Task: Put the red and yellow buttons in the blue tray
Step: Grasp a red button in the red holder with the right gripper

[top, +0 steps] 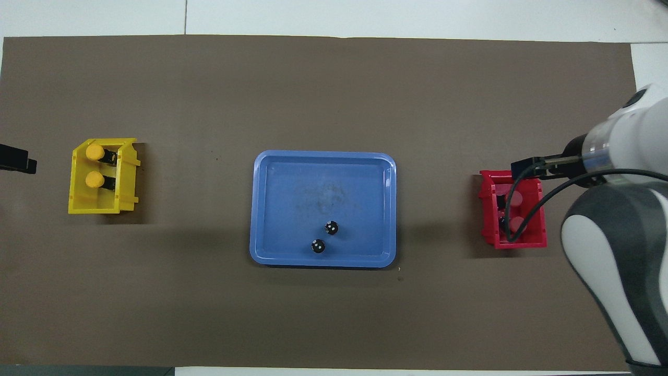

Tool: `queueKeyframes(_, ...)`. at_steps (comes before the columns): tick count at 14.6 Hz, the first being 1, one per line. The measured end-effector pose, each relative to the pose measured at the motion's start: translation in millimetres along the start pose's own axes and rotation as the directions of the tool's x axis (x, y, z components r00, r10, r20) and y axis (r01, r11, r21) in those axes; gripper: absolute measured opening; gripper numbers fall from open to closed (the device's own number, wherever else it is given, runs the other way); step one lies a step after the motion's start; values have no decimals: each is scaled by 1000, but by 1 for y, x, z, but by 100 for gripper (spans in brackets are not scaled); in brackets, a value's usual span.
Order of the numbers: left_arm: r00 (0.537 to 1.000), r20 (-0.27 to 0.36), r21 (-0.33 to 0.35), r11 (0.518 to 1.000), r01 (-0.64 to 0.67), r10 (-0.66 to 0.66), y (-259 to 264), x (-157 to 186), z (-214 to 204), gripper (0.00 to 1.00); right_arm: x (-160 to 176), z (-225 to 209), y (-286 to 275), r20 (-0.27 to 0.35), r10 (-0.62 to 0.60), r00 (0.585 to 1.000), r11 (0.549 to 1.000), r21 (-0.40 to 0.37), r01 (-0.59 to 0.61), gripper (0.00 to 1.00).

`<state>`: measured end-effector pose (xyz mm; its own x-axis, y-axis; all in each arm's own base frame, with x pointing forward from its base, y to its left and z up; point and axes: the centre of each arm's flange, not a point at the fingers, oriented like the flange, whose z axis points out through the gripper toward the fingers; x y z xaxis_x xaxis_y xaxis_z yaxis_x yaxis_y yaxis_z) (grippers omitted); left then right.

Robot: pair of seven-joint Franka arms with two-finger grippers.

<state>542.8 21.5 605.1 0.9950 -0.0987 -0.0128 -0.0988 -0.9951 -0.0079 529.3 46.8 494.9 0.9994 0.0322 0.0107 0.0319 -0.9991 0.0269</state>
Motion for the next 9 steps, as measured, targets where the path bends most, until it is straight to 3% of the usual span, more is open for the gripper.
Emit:
queueKeyframes(1, 1000, 0, 0, 1000, -3, 3, 2, 0, 0, 100, -2, 19, 4, 19, 7, 1000, 1000, 0, -7, 93)
queueKeyframes(4, 1000, 0, 0, 1000, -3, 3, 2, 0, 0, 100, -5, 52, 24, 25, 45, 999, 999, 0, -45, 86)
queueKeyframes(5, 1000, 0, 0, 1000, 0, 0, 1, 0, 0, 100, -6, 62, 33, 24, 62, 998, 998, 1, -62, 78)
queueKeyframes(9, 1000, 0, 0, 1000, 12, -12, -6, -1, 1, 100, -11, 90, 45, 15, 84, 996, 996, 3, -84, 70)
